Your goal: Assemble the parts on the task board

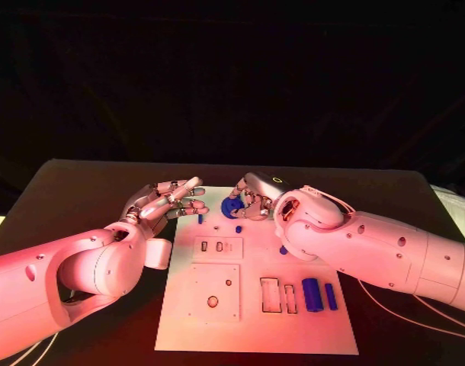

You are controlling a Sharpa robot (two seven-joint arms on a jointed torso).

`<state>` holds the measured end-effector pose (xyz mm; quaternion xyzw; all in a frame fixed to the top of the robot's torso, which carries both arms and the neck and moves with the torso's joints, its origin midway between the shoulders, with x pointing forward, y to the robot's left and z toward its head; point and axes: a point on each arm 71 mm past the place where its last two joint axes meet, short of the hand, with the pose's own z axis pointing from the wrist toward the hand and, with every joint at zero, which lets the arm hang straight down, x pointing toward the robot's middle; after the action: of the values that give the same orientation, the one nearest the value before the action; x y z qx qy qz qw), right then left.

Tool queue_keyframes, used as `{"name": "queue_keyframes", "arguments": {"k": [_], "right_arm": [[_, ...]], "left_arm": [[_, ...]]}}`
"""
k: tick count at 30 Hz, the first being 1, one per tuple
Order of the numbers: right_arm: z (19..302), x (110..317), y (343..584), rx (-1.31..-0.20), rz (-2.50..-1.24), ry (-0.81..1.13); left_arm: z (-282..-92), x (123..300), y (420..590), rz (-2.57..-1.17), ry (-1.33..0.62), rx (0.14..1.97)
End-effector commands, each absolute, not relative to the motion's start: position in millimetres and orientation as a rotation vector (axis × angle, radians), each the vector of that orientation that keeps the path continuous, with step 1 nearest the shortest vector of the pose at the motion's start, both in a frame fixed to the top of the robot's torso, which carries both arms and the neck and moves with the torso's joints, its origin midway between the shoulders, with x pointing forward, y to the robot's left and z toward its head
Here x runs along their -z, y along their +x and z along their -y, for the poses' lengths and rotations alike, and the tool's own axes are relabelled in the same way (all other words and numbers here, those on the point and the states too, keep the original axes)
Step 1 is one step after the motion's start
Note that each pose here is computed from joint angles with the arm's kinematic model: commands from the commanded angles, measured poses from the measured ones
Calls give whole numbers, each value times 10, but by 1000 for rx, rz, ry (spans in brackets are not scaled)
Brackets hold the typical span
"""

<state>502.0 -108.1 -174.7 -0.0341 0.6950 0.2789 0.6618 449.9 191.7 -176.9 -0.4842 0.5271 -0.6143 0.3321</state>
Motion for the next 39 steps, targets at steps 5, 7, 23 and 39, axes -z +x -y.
{"name": "queue_keyframes", "arguments": {"k": [5, 7, 23, 39], "right_arm": [[1074, 1788, 5051, -574, -1574, -98], [1073, 1799, 5059, -565, -1575, -97], [1073, 1823, 5073, -552, -1576, -81], [1194, 1779, 5027, -614, -1553, -24]], "left_arm": [[-1900, 1758, 4499, -1378, -1259, 1628], [-1905, 1758, 4499, -1378, -1260, 1626], [-1915, 1761, 4499, -1379, -1262, 1621], [-1925, 1764, 4502, -1379, -1265, 1615]]}}
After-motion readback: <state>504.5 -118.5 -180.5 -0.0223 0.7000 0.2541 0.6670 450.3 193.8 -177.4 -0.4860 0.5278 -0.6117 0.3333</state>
